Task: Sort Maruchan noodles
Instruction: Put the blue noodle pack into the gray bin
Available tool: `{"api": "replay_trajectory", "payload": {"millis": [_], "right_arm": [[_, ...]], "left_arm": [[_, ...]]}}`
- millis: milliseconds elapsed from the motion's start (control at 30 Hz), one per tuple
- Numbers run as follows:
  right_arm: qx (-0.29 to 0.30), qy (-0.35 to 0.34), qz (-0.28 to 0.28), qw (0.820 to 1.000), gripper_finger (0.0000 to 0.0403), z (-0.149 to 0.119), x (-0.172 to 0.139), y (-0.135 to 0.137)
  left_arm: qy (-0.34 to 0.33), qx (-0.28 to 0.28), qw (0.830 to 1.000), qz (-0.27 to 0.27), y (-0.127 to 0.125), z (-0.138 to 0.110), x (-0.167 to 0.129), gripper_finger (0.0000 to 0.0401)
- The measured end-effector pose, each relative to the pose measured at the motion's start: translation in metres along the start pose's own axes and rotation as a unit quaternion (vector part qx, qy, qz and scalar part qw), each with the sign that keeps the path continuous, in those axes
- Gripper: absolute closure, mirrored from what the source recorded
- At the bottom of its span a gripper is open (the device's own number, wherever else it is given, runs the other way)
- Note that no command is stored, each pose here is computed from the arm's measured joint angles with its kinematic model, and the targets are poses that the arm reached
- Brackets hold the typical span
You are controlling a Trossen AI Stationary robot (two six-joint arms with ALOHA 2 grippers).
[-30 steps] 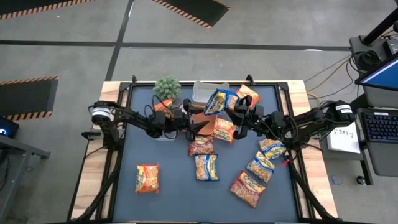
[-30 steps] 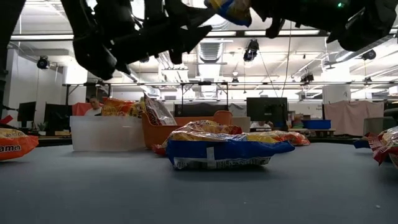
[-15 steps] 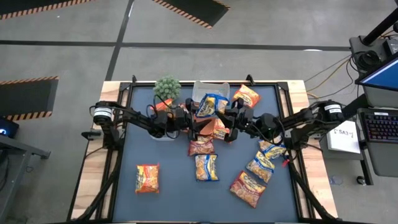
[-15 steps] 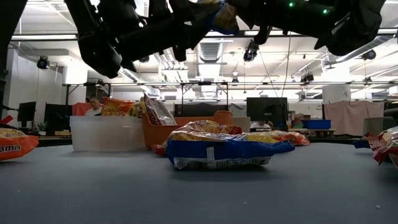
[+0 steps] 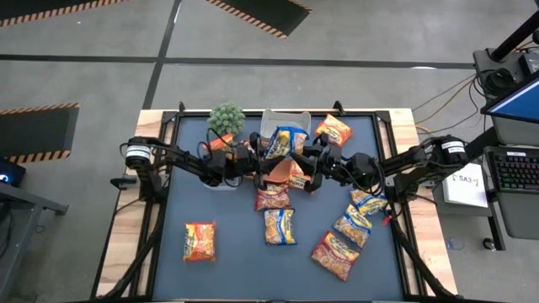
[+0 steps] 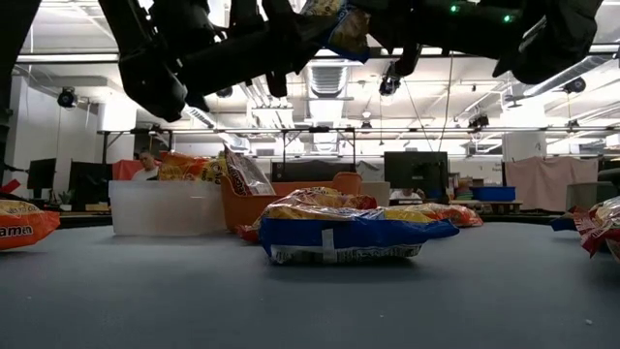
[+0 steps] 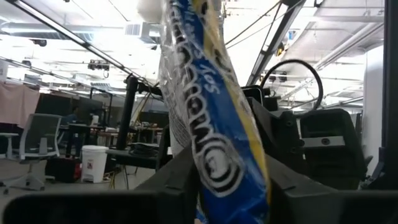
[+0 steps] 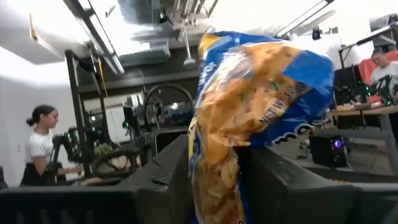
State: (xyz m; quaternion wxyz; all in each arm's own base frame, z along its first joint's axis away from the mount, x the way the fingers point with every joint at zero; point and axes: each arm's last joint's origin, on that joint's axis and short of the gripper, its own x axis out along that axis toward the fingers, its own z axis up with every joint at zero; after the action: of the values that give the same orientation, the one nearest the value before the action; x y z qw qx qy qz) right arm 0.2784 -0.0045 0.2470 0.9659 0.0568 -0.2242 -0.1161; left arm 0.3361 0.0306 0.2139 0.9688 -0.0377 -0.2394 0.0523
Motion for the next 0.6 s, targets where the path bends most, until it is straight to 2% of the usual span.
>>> {"api": "replay_trajectory", "payload": {"millis": [167,267,433,600], "right_arm": [[0.006,0.043,-0.003,0.999,0.0233,0.016,-0.004,0.0],[0.014,0.086,-0.008,0.996,0.0215,0.029,-0.009,-0.001],[-0.006,0.192,-0.021,0.981,0.0199,0.062,-0.012,-0.001],[-0.033,0.265,-0.026,0.963,0.0186,0.097,-0.004,0.004]], "left_arm": [[0.002,0.0,1.0,-0.004,-0.001,0.007,-0.009,0.0347],[0.002,0.0,1.0,-0.026,-0.002,0.015,-0.017,0.0349],[0.018,0.008,0.999,-0.051,-0.004,0.024,-0.033,0.035],[0.064,0.011,0.994,-0.087,-0.005,0.017,-0.04,0.035]]}}
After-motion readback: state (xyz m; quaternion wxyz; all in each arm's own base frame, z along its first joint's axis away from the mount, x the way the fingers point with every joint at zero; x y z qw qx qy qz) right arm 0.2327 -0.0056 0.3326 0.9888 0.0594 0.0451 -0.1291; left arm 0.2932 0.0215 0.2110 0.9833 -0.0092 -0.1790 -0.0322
